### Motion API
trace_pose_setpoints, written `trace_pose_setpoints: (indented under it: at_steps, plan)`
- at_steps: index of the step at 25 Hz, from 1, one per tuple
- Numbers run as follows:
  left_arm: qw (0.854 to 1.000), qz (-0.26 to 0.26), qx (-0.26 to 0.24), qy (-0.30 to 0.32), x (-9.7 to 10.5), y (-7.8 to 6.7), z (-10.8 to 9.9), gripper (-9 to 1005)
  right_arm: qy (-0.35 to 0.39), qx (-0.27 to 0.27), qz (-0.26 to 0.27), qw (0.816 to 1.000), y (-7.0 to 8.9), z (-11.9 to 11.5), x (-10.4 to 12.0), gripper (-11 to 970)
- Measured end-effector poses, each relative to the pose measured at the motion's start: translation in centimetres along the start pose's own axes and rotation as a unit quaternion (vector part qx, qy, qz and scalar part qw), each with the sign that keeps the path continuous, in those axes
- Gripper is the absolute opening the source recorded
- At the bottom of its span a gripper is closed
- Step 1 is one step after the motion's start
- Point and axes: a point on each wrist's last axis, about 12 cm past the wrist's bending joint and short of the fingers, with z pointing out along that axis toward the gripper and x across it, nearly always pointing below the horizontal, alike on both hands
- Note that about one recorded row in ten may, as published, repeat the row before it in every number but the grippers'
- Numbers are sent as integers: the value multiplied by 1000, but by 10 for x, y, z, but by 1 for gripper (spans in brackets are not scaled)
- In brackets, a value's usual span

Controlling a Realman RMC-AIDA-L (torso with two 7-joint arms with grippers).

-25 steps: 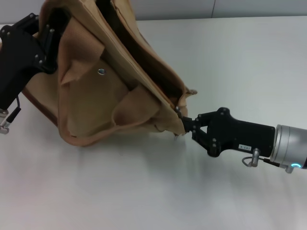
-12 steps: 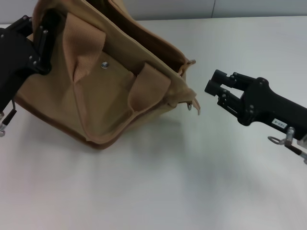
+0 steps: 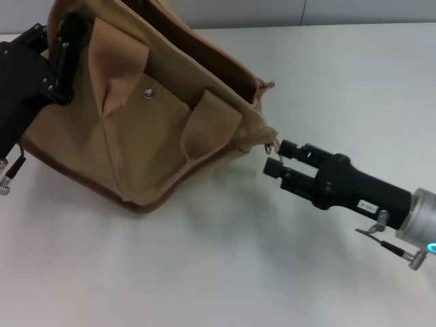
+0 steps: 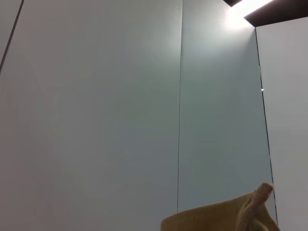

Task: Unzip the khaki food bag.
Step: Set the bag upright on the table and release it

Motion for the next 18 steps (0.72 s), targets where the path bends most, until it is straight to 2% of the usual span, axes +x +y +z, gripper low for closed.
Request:
trace_pose_setpoints:
  at_steps: [2, 5, 18]
  plan:
    - [1000, 0, 0, 0, 0, 0, 0, 86, 7, 18, 2, 1000, -3, 3, 3, 647]
    - [1000, -1, -2, 2, 0, 0, -1, 86, 14, 27, -1, 1000, -6, 8, 3, 647]
    - [1000, -7, -1, 4, 2, -3, -4, 86, 33, -9, -22, 999, -6, 50, -13, 642]
